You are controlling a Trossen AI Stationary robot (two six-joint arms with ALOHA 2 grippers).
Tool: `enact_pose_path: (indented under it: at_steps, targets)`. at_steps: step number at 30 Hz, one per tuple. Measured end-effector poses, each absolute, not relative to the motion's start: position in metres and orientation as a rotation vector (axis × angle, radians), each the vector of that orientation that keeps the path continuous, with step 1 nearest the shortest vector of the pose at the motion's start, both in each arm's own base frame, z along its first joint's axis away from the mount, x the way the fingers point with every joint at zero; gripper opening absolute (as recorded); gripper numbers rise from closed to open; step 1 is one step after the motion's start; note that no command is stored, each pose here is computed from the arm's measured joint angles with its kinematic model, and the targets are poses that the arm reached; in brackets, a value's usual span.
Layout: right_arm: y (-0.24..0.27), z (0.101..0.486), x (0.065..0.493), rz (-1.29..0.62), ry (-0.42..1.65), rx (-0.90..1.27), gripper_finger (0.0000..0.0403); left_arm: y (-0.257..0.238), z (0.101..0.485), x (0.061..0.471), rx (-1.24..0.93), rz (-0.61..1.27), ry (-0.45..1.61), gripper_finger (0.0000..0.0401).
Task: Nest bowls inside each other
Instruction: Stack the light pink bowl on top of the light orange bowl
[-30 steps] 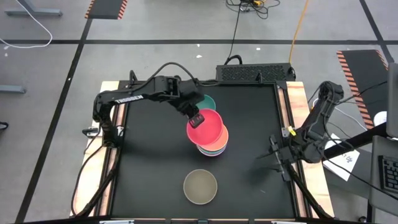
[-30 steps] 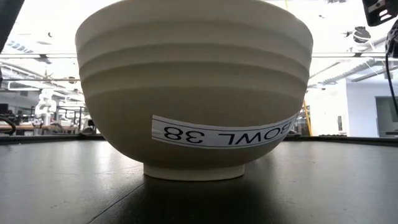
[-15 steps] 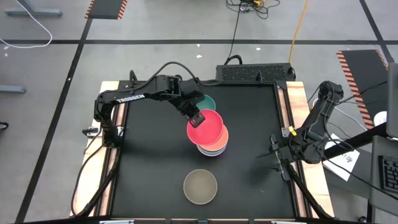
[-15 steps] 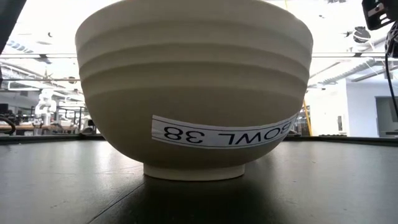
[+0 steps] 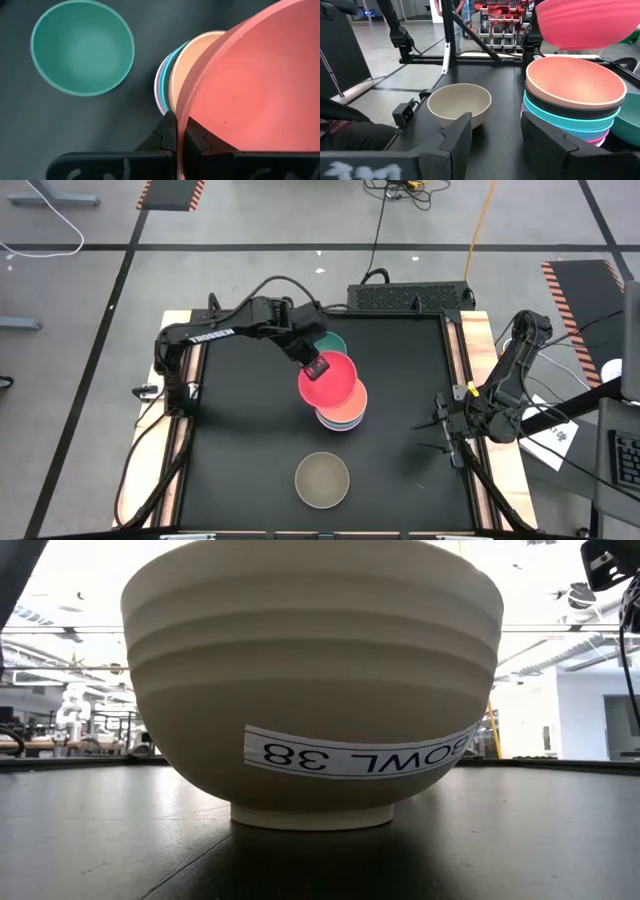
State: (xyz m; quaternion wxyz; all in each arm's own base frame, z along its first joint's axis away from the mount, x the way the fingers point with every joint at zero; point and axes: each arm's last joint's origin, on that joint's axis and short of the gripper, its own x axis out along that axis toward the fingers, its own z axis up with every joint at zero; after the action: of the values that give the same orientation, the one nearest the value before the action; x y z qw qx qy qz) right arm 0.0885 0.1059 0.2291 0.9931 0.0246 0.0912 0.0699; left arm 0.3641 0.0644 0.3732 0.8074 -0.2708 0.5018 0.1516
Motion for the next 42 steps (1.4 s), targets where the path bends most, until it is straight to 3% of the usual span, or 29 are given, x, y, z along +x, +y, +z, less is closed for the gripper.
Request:
enact_pose_path:
  at_steps: [6, 13, 25, 42]
  targets:
    - [0.106, 0.229, 0.089, 0.140, 0.183, 0.043, 0.0164, 0.063, 0.358, 0.398, -0.558, 0.280, 1.164, 0.0000]
    - [0.107, 0.227, 0.089, 0.143, 0.198, 0.048, 0.0164, 0.074, 0.339, 0.402, -0.551, 0.359, 1.335, 0.0000]
    - [0.107, 0.224, 0.089, 0.140, 0.217, 0.024, 0.0164, 0.066, 0.345, 0.412, -0.516, 0.327, 1.240, 0.0000]
    - [0.106, 0.223, 0.089, 0.137, 0.226, 0.023, 0.0164, 0.055, 0.316, 0.434, -0.471, 0.262, 1.284, 0.0000]
